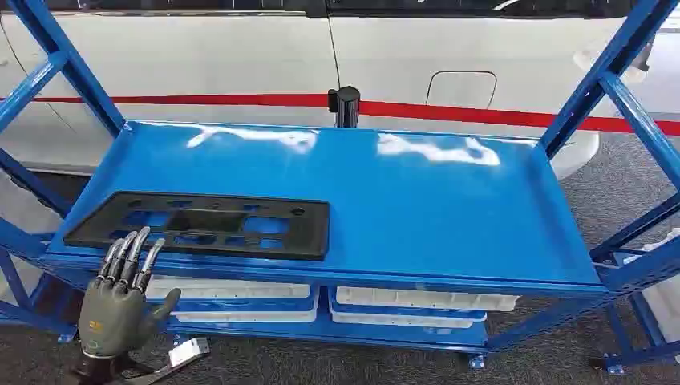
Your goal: Take the parts from the cabinet and place them on the table.
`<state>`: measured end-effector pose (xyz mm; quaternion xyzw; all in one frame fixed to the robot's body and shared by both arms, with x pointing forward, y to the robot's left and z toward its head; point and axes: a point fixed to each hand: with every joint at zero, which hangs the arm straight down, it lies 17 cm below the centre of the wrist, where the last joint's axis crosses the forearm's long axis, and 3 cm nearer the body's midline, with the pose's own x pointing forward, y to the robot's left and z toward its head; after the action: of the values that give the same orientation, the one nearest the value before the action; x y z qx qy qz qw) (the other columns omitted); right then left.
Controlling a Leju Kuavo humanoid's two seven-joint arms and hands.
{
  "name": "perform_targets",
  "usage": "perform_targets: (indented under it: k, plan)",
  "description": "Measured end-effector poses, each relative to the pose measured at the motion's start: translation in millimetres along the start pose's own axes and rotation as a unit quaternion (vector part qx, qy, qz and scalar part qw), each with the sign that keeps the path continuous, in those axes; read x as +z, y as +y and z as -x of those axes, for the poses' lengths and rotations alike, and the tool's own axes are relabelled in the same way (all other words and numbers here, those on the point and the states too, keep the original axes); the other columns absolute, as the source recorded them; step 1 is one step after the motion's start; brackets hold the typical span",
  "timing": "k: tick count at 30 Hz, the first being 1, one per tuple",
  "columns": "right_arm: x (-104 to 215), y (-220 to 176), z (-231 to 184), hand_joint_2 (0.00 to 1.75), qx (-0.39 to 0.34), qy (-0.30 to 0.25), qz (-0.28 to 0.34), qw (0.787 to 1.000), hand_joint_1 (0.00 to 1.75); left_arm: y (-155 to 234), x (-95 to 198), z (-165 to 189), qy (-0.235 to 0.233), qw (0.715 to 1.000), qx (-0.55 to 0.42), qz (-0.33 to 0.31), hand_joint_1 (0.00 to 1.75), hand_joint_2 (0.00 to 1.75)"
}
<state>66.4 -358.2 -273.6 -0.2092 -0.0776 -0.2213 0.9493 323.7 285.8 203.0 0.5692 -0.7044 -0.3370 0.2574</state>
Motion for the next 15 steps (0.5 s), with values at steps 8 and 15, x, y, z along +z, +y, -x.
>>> perform_targets:
  k: [8,15]
  plan:
    - [0.1,0.5,-0.4,1.75,0.001,-0.001,-0.001,1.0,0.0,-10.2,1.5,7.1,0.013,1.0,-0.003,0.013,0.0,1.75]
    - [0.1,0.5,-0.6,1.75,0.001,-0.002,-0.001,1.0,0.0,-12.4,1.8,8.8,0.016,1.0,-0.003,0.016,0.0,1.75]
